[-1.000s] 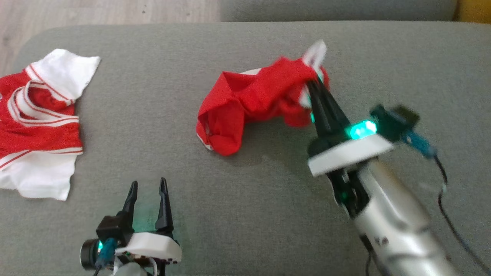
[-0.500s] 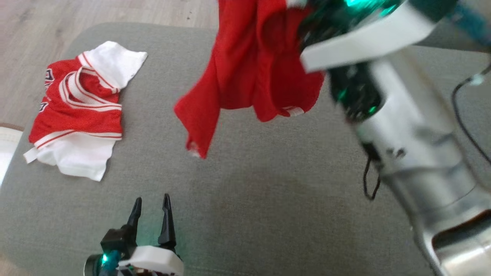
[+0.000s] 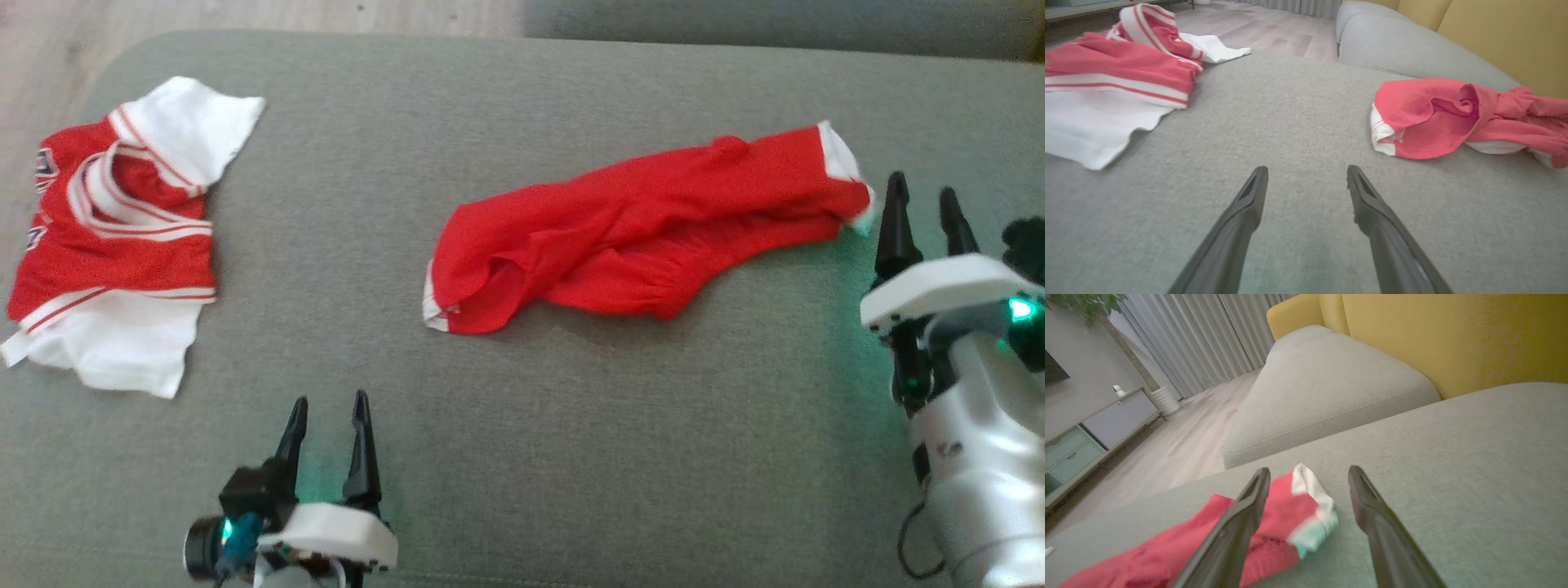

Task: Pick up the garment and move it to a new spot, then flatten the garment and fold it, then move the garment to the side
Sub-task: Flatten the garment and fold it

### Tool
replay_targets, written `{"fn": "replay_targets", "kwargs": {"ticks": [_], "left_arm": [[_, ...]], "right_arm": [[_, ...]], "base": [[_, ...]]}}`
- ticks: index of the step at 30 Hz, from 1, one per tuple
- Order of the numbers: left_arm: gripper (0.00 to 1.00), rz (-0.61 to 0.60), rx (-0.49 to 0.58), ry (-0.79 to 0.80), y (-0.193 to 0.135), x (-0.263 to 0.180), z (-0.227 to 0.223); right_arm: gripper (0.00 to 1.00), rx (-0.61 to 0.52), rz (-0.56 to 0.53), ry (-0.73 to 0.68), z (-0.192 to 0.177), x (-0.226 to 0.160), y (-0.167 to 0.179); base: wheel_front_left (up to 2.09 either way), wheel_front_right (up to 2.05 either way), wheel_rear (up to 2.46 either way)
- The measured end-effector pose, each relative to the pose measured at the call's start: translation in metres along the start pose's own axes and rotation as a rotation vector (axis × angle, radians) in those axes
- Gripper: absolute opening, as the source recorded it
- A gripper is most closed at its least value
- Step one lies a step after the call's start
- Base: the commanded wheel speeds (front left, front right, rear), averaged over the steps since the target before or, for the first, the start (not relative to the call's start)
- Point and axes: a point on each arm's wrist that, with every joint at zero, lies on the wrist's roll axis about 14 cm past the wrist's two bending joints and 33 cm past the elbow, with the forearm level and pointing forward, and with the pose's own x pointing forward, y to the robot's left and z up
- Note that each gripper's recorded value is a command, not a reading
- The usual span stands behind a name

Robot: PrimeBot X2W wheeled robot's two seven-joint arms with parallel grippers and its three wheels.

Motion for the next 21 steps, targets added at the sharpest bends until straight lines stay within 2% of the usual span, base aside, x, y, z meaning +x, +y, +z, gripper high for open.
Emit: {"fn": "replay_targets", "kwargs": {"ticks": [2,6,12,16,17,21], "left_arm": [[1.0,-0.025,0.005,-0.01,-0.008,0.008,0.005],[1.0,-0.09,0.012,-0.022,-0.028,0.02,0.011],[1.0,-0.249,0.029,-0.041,-0.076,0.028,0.018],[1.0,-0.315,0.03,-0.064,-0.098,0.037,0.029],[1.0,-0.315,0.03,-0.064,-0.098,0.037,0.029],[1.0,-0.311,0.022,-0.063,-0.101,0.04,0.029]], "right_arm": [[1.0,-0.02,-0.017,-0.007,-0.003,-0.007,-0.009],[1.0,-0.055,0.0,-0.036,-0.007,-0.024,-0.005],[1.0,-0.117,0.013,-0.064,-0.014,-0.056,-0.006],[1.0,-0.14,0.104,-0.005,-0.04,-0.069,0.021],[1.0,-0.14,0.104,-0.005,-0.04,-0.069,0.021],[1.0,-0.123,0.237,0.064,-0.067,-0.076,0.064]], "base": [[0.0,0.0,0.0],[0.0,0.0,0.0],[0.0,0.0,0.0],[0.0,0.0,0.0],[0.0,0.0,0.0],[0.0,0.0,0.0]]}}
